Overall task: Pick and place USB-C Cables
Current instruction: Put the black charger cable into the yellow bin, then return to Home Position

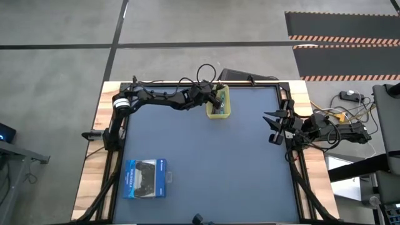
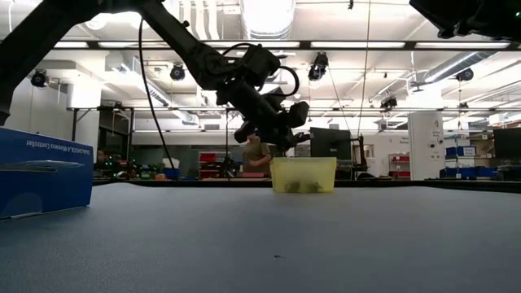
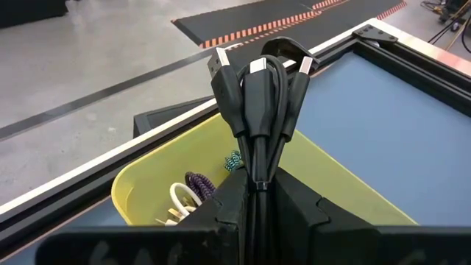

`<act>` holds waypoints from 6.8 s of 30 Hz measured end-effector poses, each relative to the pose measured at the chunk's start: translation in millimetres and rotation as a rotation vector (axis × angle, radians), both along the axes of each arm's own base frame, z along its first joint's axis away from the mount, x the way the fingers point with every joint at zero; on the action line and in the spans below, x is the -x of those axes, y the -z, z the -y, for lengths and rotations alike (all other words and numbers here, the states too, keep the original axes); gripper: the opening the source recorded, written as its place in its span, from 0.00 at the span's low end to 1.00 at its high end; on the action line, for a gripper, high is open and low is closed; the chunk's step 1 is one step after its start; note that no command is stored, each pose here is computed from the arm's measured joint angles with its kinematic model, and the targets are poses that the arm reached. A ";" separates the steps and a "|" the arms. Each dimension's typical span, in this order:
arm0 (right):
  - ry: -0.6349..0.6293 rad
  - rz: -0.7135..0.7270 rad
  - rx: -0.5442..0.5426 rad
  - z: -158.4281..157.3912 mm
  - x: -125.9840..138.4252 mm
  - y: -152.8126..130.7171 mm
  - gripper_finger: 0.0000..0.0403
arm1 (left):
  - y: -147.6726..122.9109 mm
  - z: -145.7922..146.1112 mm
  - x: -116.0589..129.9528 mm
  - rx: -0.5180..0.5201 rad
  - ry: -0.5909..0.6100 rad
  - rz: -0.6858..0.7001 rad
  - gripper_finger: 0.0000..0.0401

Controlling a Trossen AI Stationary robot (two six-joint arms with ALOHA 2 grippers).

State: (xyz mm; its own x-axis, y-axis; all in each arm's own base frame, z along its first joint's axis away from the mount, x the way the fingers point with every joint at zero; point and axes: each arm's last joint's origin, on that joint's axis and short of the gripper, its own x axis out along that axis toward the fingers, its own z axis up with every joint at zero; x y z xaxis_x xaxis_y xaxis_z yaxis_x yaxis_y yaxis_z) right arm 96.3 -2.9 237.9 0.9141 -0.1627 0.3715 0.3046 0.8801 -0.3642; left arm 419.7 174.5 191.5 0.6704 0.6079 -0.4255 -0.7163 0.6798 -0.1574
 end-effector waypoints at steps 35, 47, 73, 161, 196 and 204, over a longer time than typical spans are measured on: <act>0.000 -0.004 0.002 0.0 -0.1 0.4 0.17 | -3.1 1.9 0.6 0.004 0.018 0.006 0.23; -0.018 -0.026 -0.037 -0.1 -1.3 3.1 0.17 | -92.6 79.0 23.5 -0.214 0.455 0.051 0.23; -0.029 -0.070 -0.067 -0.2 -2.8 7.7 0.17 | -38.9 181.1 281.2 -0.319 0.751 0.205 0.02; -0.007 0.023 -0.014 0.1 4.5 32.5 0.17 | 25.5 173.9 319.2 -0.346 0.689 0.344 0.00; -0.008 0.022 -0.014 0.1 4.5 32.6 0.17 | 25.5 173.9 319.2 -0.346 0.689 0.344 0.00; -0.007 0.022 -0.014 0.1 4.5 32.6 0.17 | 26.0 173.9 318.8 -0.344 0.690 0.339 0.00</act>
